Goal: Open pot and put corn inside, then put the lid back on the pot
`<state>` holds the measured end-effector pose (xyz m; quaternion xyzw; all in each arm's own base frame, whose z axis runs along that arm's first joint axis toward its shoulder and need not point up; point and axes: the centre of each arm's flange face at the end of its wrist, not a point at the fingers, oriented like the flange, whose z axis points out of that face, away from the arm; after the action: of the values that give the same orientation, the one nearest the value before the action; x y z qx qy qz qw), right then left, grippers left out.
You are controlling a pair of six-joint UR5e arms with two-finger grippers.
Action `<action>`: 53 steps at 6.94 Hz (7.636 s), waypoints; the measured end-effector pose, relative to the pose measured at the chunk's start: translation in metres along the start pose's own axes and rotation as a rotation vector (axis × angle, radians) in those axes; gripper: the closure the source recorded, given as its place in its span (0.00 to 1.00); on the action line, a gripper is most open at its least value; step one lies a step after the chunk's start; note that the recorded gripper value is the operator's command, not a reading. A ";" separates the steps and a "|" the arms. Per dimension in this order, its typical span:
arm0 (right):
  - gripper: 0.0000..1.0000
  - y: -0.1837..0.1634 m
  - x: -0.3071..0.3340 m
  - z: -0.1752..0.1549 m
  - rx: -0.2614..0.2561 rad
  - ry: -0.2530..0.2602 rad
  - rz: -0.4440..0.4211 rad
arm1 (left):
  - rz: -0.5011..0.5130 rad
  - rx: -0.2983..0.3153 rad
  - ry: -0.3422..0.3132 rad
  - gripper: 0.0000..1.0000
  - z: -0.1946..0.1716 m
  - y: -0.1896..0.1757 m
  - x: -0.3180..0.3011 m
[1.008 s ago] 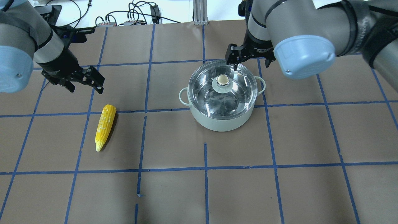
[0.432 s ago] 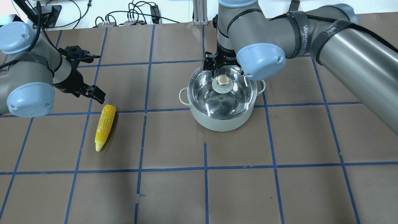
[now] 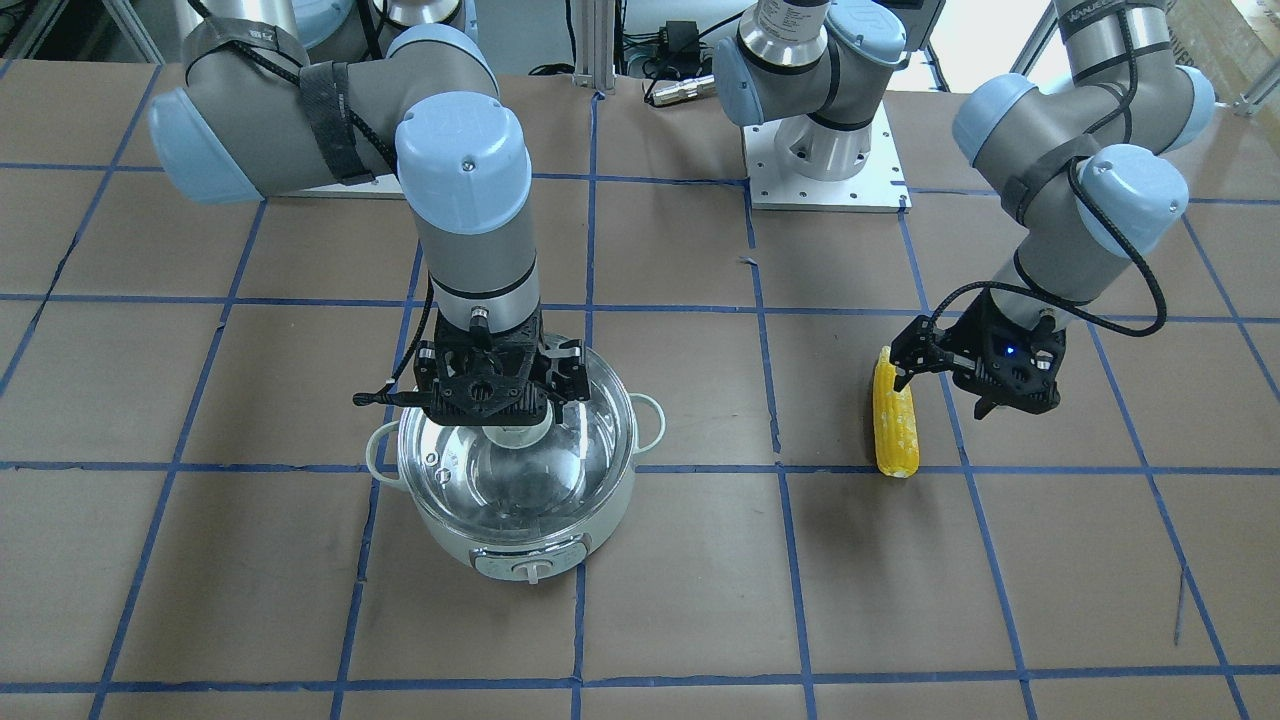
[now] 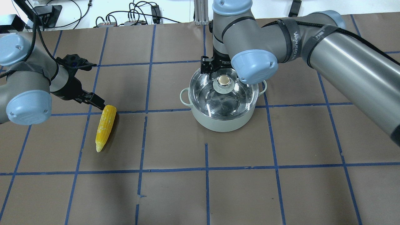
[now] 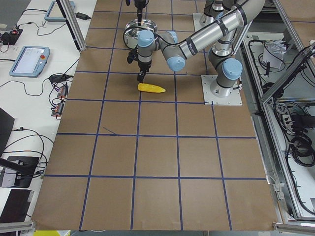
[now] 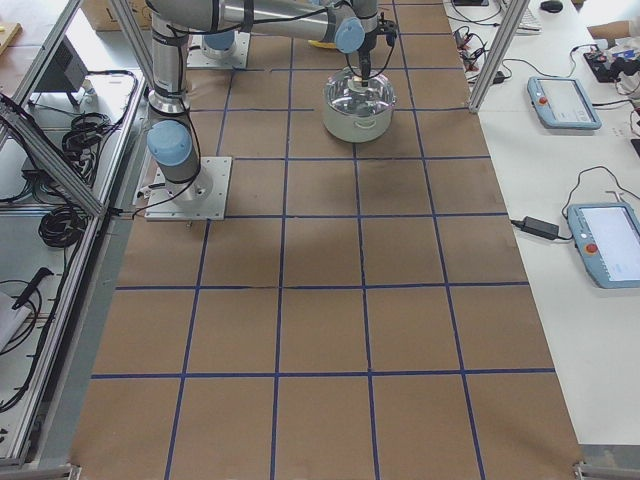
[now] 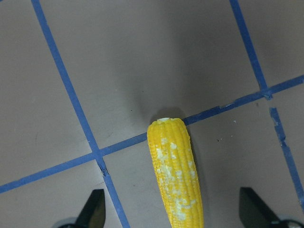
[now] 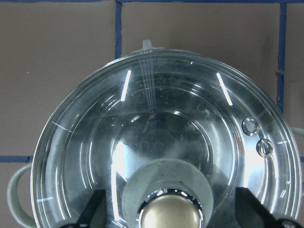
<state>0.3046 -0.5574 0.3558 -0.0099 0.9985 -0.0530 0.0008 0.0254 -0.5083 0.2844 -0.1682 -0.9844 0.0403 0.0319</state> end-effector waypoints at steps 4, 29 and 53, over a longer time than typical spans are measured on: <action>0.17 0.004 0.001 0.006 -0.012 0.006 -0.009 | -0.079 0.025 -0.016 0.00 0.036 0.019 0.003; 0.58 0.102 0.173 -0.178 -0.116 0.038 0.016 | -0.476 -0.071 -0.079 0.83 -0.141 -0.133 0.267; 0.58 0.047 0.121 -0.133 0.023 0.021 0.033 | -0.019 0.029 -0.043 0.00 -0.143 -0.111 0.175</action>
<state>0.1825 -0.4989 0.4834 0.0071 0.9979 -0.0645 -0.0085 -0.1647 -0.5448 0.4455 -0.1573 -0.9858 0.0578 0.0137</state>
